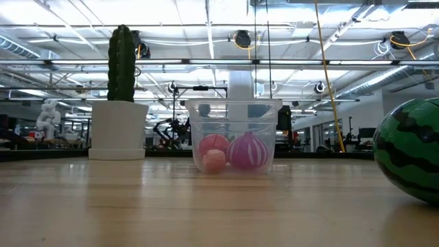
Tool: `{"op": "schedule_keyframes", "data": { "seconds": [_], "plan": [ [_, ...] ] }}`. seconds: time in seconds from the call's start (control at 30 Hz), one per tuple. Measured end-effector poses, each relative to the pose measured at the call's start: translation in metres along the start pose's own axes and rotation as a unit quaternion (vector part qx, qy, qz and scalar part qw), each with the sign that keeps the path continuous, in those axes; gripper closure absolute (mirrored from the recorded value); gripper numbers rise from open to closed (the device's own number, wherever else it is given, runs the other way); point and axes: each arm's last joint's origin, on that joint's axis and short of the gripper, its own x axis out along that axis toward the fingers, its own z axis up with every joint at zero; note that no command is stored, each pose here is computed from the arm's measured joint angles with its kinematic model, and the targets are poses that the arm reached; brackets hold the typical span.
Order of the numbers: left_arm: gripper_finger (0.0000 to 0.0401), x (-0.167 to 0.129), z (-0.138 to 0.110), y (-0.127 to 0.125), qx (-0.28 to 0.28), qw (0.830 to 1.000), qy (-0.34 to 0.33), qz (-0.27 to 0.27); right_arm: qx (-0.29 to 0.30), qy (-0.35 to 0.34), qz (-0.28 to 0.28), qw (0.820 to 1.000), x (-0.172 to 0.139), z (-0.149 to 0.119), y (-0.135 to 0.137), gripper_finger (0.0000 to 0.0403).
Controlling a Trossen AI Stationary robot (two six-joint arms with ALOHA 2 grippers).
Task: Pick and placing Produce into tupperware
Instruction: Put the green watermelon into the transparent bin
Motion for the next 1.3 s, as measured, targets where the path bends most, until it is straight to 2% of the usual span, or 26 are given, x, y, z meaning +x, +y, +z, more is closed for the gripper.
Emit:
{"op": "schedule_keyframes", "data": {
  "seconds": [0.13, 0.33, 0.4, 0.53, 0.6, 0.8, 0.93, 1.1, 1.13, 1.3],
  "plan": [
    [0.0148, 0.0, 0.0, 0.0, 0.0, 1.0, -0.005, -0.003, -0.005, -0.011, 0.043, 0.999, 0.015, -0.002, 0.005, 0.0117],
    [0.0148, 0.0, 0.001, 0.0, -0.002, 1.0, -0.007, -0.004, -0.044, 0.019, 0.091, 0.995, 0.039, -0.01, 0.002, 0.0117],
    [0.0148, 0.0, 0.001, 0.0, -0.002, 1.0, -0.007, -0.004, -0.021, 0.019, 0.092, 0.995, 0.045, -0.011, -0.004, 0.0117],
    [0.0148, 0.0, 0.001, 0.0, -0.01, 1.0, -0.006, -0.004, 0.07, 0.027, 0.077, 0.994, 0.047, -0.012, -0.022, 0.0117],
    [0.0148, 0.0, 0.001, 0.0, -0.01, 1.0, -0.006, -0.004, 0.083, 0.021, 0.076, 0.993, 0.043, -0.012, -0.031, 0.0117],
    [0.0148, 0.0, 0.0, 0.0, -0.014, 1.0, -0.002, -0.001, 0.045, -0.073, 0.101, 0.991, 0.007, -0.012, -0.047, 0.0117],
    [0.0148, 0.0, 0.0, 0.0, -0.015, 1.0, 0.002, 0.0, 0.023, -0.117, 0.167, 0.979, -0.013, -0.01, -0.042, 0.0117],
    [0.0148, 0.0, 0.0, 0.0, -0.015, 1.0, 0.005, 0.003, -0.046, -0.164, 0.231, 0.958, -0.009, -0.01, -0.032, 0.0117],
    [0.0148, 0.0, 0.0, 0.0, -0.017, 1.0, 0.007, 0.004, -0.046, -0.169, 0.239, 0.955, -0.007, -0.009, -0.032, 0.0117],
    [0.0148, 0.0, 0.0, 0.0, -0.026, 1.0, 0.008, 0.004, -0.035, -0.169, 0.212, 0.962, 0.002, -0.003, -0.039, 0.0117]
  ]
}}
